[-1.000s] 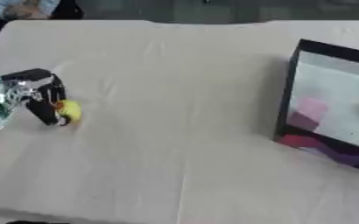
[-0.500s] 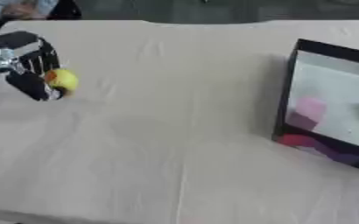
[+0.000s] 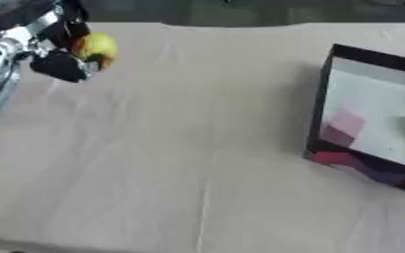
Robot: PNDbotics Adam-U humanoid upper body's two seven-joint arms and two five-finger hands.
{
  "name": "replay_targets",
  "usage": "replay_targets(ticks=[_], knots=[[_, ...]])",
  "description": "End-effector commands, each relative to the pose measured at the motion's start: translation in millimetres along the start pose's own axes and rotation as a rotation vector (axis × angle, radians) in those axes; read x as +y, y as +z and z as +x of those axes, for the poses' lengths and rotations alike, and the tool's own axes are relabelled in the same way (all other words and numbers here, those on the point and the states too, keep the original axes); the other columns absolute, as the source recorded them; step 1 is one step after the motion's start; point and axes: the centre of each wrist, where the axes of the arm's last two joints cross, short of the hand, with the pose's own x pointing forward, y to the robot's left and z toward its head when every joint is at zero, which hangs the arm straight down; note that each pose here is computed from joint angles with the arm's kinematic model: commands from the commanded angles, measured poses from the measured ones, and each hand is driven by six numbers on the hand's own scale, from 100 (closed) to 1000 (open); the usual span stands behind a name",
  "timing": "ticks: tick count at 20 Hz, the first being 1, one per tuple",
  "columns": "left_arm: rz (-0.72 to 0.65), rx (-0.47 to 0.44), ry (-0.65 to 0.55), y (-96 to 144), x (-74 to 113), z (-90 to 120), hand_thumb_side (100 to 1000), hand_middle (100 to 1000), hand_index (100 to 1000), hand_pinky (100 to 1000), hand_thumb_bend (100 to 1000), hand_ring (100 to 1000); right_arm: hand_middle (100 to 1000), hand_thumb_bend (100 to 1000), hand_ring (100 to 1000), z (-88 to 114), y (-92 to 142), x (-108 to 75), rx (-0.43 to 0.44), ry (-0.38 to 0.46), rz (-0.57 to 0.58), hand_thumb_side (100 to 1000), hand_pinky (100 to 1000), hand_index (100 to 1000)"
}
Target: Pick up the objects with one hand, pass them to the other hand, and then place them into the box on the other side of the table.
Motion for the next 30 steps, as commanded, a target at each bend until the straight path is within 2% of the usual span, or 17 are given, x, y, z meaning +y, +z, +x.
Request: replay_targets(ticks=[1, 6, 7, 8, 12, 13, 14, 16, 23, 30], knots=[[0.073, -0.054, 0.026, -10.0, -7.4, 12.2, 100, 436, 533, 688, 100, 544, 879, 100, 1000, 12.1, -10.2, -3.4, -0.05, 0.048, 0.083, 500, 1000, 928], [0.112, -0.095, 0.064, -22.4, -39.4, 22.7, 100, 430, 529, 691, 100, 540, 889, 100, 1000, 21.2, -24.7, -1.1, -0.129, 0.091, 0.186, 415, 1000, 930], [0.115, -0.107, 0.078, -24.2, -45.7, 25.1, 100, 428, 527, 692, 141, 540, 889, 100, 1000, 22.9, -27.6, -0.1, -0.14, 0.099, 0.205, 341, 1000, 930], [0.118, -0.125, 0.095, -25.7, -51.9, 27.8, 100, 426, 526, 691, 100, 539, 893, 100, 1000, 24.2, -30.3, 1.4, -0.149, 0.106, 0.224, 408, 1000, 931], [0.138, -0.189, 0.162, -31.2, -72.9, 36.9, 100, 418, 521, 693, 100, 535, 900, 100, 1000, 27.3, -38.3, 8.3, -0.177, 0.122, 0.285, 392, 1000, 932], [0.145, -0.201, 0.176, -32.4, -76.9, 39.3, 100, 417, 520, 694, 100, 535, 900, 100, 1000, 27.9, -39.9, 9.8, -0.183, 0.126, 0.296, 332, 1000, 932], [0.152, -0.214, 0.188, -33.3, -80.4, 41.7, 100, 416, 519, 694, 100, 535, 901, 100, 1000, 28.4, -41.4, 11.3, -0.188, 0.13, 0.307, 382, 1000, 932], [0.16, -0.233, 0.205, -35.1, -87.4, 46.4, 100, 413, 516, 693, 100, 533, 902, 100, 1000, 29.1, -44.2, 15.1, -0.199, 0.139, 0.332, 370, 1000, 932], [0.17, -0.269, 0.235, -37.1, -105.9, 56.2, 100, 410, 512, 693, 100, 531, 902, 100, 1000, 29.8, -50.4, 26.2, -0.234, 0.169, 0.401, 337, 1000, 930], [0.165, -0.321, 0.249, -36.7, -115.2, 68.8, 100, 406, 509, 695, 100, 530, 902, 100, 1000, 28.8, -54.4, 38.0, -0.254, 0.19, 0.452, 338, 1000, 928]])
